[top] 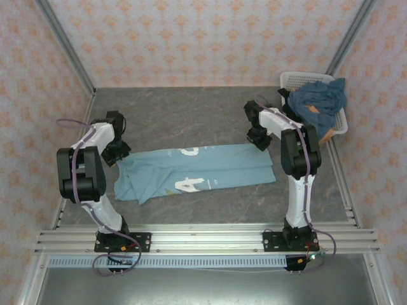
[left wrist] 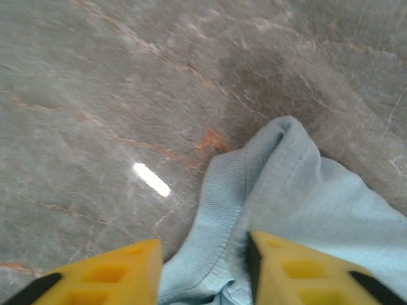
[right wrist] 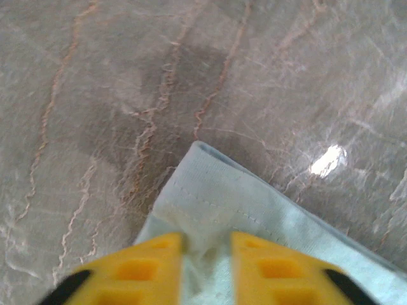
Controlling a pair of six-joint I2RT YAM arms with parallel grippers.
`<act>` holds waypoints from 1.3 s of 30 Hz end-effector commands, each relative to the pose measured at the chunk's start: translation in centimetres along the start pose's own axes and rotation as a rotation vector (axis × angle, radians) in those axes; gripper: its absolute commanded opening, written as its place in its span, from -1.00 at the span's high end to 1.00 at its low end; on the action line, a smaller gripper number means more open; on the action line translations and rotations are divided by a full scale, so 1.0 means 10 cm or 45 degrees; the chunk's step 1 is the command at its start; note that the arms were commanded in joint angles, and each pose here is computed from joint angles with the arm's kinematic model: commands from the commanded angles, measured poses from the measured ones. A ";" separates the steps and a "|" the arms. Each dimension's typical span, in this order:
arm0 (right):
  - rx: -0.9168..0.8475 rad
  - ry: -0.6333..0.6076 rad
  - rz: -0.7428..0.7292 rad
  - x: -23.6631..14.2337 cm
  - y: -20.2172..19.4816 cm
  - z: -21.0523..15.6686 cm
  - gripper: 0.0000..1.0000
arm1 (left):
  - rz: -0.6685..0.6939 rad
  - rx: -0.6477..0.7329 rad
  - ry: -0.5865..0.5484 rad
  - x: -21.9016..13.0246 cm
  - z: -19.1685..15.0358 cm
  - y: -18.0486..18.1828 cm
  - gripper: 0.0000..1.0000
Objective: Fold and stack the t-shirts
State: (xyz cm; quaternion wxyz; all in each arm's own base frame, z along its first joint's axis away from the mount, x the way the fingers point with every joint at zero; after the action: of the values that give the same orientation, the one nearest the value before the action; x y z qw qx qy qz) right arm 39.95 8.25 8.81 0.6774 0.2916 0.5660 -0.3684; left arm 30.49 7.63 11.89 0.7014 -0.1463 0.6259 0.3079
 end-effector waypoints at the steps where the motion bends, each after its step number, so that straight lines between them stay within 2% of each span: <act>1: -0.058 -0.093 0.081 -0.38 -0.03 0.07 0.25 | 0.068 0.029 -0.098 -0.36 -0.19 0.21 0.04; 3: -0.090 -0.109 0.117 -0.51 -0.04 0.06 0.16 | 0.037 0.048 -0.084 -0.43 -0.39 0.20 0.03; 6: -0.138 -0.098 0.178 -0.65 -0.08 -0.03 0.15 | -0.057 0.046 -0.003 -0.38 -0.85 0.16 0.10; 9: -0.206 -0.008 0.268 -0.67 -0.10 -0.22 0.15 | -0.116 -0.009 0.158 -0.18 -1.29 0.23 0.11; 13: -0.296 0.087 0.320 -0.69 -0.16 -0.49 0.15 | -0.165 -0.095 0.258 -0.04 -1.68 0.35 0.07; 16: -0.316 0.112 0.342 -0.72 -0.24 -0.60 0.15 | -0.222 -0.167 0.257 -0.06 -1.74 0.34 -0.02; 22: -0.335 0.120 0.337 -0.73 -0.34 -0.63 0.16 | -0.301 -0.322 0.333 0.01 -1.88 0.28 -0.02; 28: -0.329 0.118 0.346 -0.73 -0.35 -0.64 0.18 | -0.345 -0.530 0.346 0.07 -1.99 0.31 -0.05; 39: -0.329 0.124 0.339 -0.69 -0.41 -0.66 0.24 | -0.453 -0.846 0.300 0.12 -1.91 0.20 -0.03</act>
State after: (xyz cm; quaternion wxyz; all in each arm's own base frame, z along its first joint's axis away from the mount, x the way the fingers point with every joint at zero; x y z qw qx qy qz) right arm 32.59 12.69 13.56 0.7152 0.2902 0.6061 -0.1920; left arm 13.82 -1.68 7.97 0.5942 -0.4680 0.5643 0.3309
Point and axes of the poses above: each hand's point on the last joint's axis, 136 mm out from that joint toward the fingers, its own x axis out along the fingers, its own y axis along the line the jaws close on, z = x × y, the point moved 6 cm from there along -x, back along the fingers, and after that the axes turned 9 degrees about x, right-handed, at the moved point
